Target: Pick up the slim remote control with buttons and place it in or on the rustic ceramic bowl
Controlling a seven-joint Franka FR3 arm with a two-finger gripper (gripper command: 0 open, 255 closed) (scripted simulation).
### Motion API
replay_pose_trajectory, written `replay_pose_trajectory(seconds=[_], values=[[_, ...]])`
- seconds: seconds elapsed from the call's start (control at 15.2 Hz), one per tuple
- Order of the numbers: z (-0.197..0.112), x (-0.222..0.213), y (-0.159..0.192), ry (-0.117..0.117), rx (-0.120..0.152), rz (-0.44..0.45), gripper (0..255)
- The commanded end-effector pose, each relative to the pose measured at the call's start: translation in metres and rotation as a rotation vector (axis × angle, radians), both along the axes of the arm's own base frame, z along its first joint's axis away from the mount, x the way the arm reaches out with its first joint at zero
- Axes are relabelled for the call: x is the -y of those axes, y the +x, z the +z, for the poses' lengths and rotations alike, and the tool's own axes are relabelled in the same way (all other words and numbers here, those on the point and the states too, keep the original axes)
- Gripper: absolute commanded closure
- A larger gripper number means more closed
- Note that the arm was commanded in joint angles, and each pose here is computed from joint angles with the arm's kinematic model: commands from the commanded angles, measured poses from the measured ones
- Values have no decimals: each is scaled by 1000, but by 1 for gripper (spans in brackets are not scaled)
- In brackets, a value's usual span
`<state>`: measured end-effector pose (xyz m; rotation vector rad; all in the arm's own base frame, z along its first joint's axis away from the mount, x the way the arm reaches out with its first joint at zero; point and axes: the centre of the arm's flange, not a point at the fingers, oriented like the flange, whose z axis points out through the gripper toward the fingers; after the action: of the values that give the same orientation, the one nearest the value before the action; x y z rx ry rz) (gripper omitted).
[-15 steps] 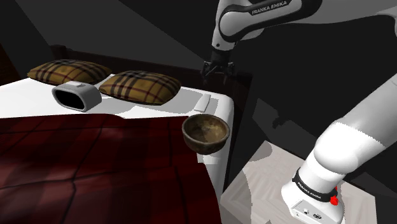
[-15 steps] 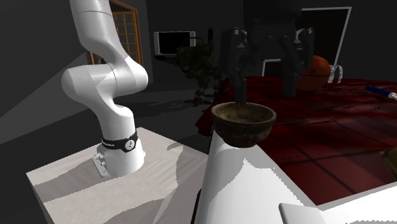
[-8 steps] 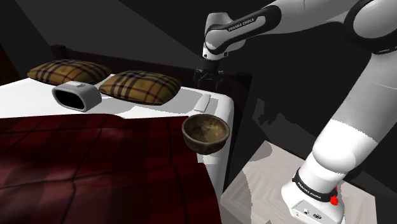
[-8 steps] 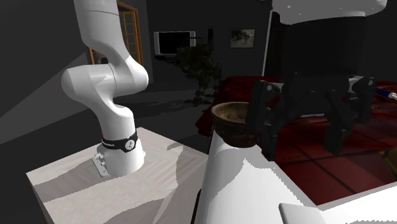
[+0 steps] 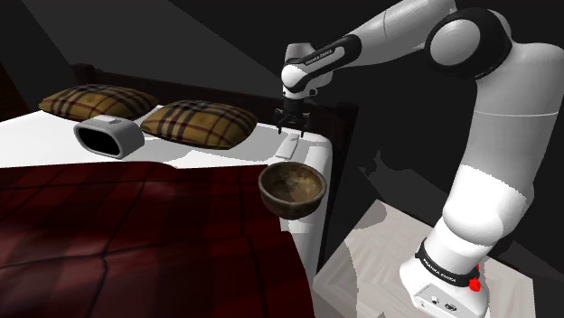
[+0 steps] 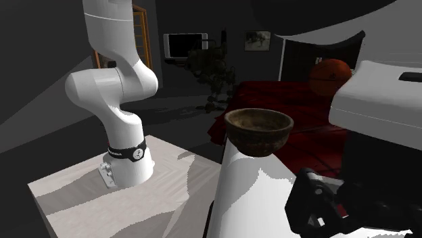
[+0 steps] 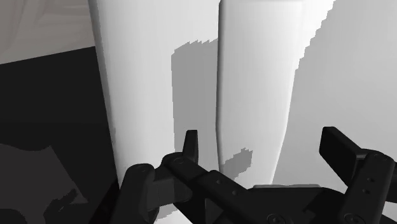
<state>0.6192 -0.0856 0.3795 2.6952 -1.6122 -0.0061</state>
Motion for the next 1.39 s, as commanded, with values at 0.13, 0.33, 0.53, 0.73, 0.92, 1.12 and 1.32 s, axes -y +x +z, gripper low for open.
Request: replay_pose_trajectory(seconds=[0.13,0.33,0.53,0.73,0.92,1.12,1.32], values=[[-23,10,10,2,-7,-41,0],[-38,10,10,2,-7,-41,0],[-52,9,10,2,-7,-41,0],[-52,9,10,2,-7,-41,0],[-52,9,10,2,-7,-41,0],[-52,9,10,2,-7,-41,255],[-52,10,10,2,-7,-41,255]])
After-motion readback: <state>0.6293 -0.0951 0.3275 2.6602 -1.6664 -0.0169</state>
